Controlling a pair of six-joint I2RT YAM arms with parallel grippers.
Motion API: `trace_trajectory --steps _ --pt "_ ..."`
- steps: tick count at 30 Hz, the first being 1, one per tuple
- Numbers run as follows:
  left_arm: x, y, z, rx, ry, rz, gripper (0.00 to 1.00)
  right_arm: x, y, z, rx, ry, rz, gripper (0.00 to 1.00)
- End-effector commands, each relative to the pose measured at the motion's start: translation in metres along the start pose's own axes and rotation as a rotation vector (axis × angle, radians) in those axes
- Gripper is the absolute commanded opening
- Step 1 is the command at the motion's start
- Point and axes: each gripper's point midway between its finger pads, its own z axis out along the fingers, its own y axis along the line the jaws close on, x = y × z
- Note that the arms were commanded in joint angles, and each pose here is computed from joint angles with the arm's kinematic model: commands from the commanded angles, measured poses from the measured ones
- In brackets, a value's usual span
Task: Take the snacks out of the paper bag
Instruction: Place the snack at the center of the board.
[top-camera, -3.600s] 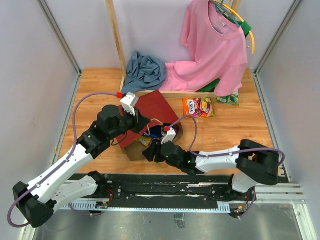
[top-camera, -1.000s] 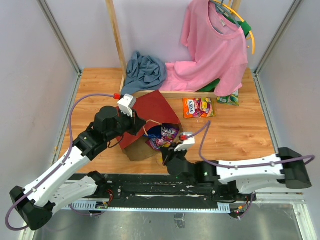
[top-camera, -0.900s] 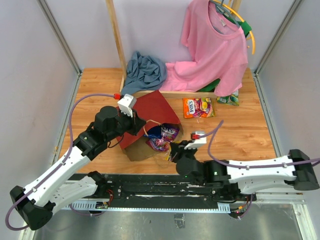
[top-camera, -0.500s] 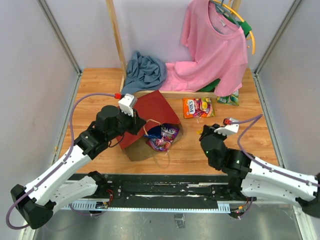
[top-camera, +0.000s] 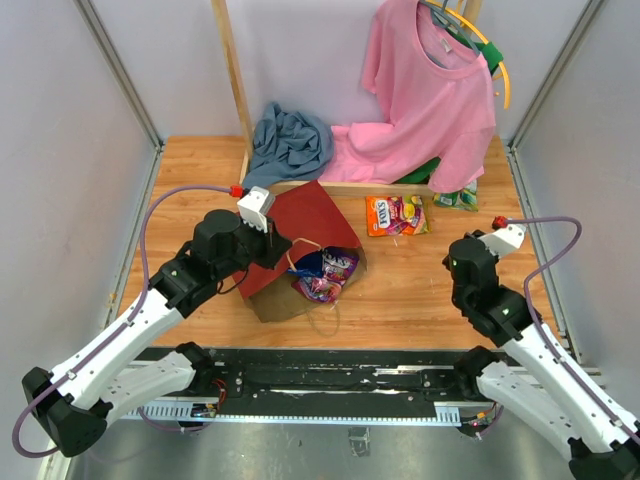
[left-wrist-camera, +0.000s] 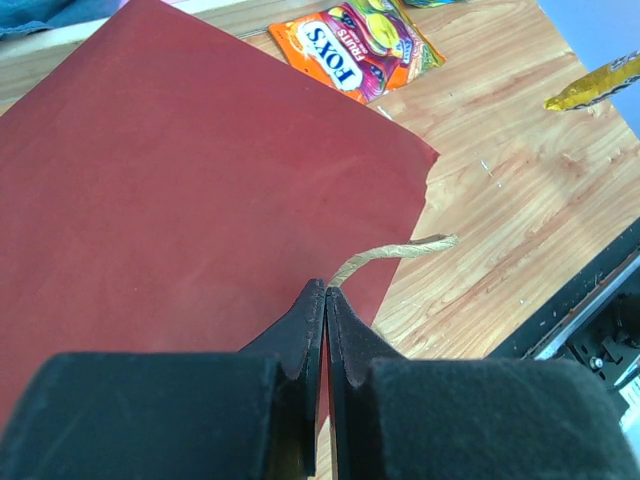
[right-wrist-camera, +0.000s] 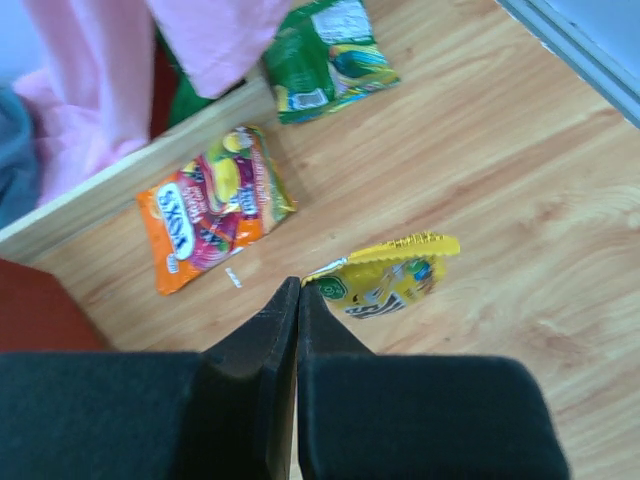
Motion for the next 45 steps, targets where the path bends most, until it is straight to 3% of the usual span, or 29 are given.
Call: trace_trajectory --steps 1,14,32,45 --pt "-0.014 -0.003 -0.002 -0.003 -0.035 0.011 0.06 0.004 -0.014 0.008 0.048 0.082 -0.034 0.01" --pt "-0.008 0.003 -0.002 -0.026 -0.018 0.02 0.06 0.04 -0.051 0.045 0.147 0.274 0.089 0.01" --pt "-0.006 0.004 0.002 -0.03 -0.008 0.021 0.06 0.041 -0.04 0.032 0.099 0.29 0.095 0.01" --pt "-0.006 0.007 0.004 -0.05 0.0 0.02 0.06 0.052 -0.043 0.089 0.229 0.364 0.08 0.01"
